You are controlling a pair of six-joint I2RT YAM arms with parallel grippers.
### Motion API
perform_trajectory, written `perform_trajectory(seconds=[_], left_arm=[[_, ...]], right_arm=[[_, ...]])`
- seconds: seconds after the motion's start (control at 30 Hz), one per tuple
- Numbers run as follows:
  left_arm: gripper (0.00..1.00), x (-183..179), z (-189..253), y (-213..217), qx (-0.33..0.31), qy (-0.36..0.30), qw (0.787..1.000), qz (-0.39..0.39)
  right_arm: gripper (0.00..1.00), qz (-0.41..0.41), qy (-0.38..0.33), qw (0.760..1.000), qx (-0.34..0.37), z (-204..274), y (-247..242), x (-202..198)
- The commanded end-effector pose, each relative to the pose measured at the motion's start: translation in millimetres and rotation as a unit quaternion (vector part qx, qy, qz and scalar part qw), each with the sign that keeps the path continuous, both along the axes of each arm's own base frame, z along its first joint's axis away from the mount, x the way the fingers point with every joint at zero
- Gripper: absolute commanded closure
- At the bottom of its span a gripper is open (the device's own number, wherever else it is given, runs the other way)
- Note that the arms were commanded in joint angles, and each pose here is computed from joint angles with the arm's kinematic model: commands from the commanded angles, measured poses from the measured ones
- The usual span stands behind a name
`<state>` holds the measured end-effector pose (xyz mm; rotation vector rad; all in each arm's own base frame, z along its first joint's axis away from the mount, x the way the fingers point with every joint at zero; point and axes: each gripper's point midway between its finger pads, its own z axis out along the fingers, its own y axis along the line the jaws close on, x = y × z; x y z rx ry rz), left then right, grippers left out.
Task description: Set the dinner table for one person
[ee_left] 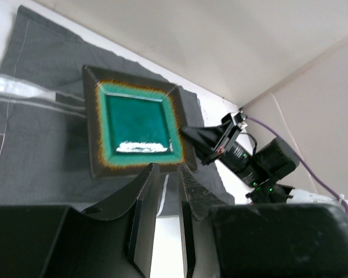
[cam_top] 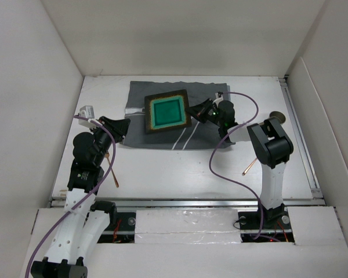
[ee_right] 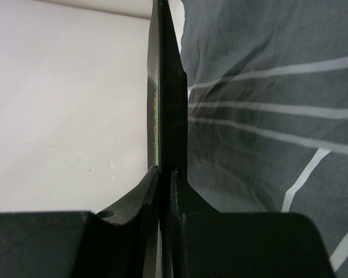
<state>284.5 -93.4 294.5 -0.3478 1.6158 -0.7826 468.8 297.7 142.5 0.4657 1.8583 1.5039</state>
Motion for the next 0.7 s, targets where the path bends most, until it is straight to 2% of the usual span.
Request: perform_trajectory(seconds=[0.0, 0.2, 0.67], left_arm=[[0.84, 0.6, -4.9, -3.5, 0.004, -0.006, 1.000, -0.009], [0.83, 4.9, -8.4, -5.0, -0.006, -0.005, 1.000, -0.010], [0.83, 8.8, -21.2, -3.0, -0.006, 0.013, 1.000, -0.002]], right_arm=[[1.00, 0.008, -0.191, 0.973, 0.127, 153.2, -10.9, 5.0], [1.00, -0.003, -0.163, 0.980, 0.113, 123.7, -21.3, 23.2], [1.00, 0.001, -0.114, 0.991, 0.076, 60.7, -11.4, 47.3]])
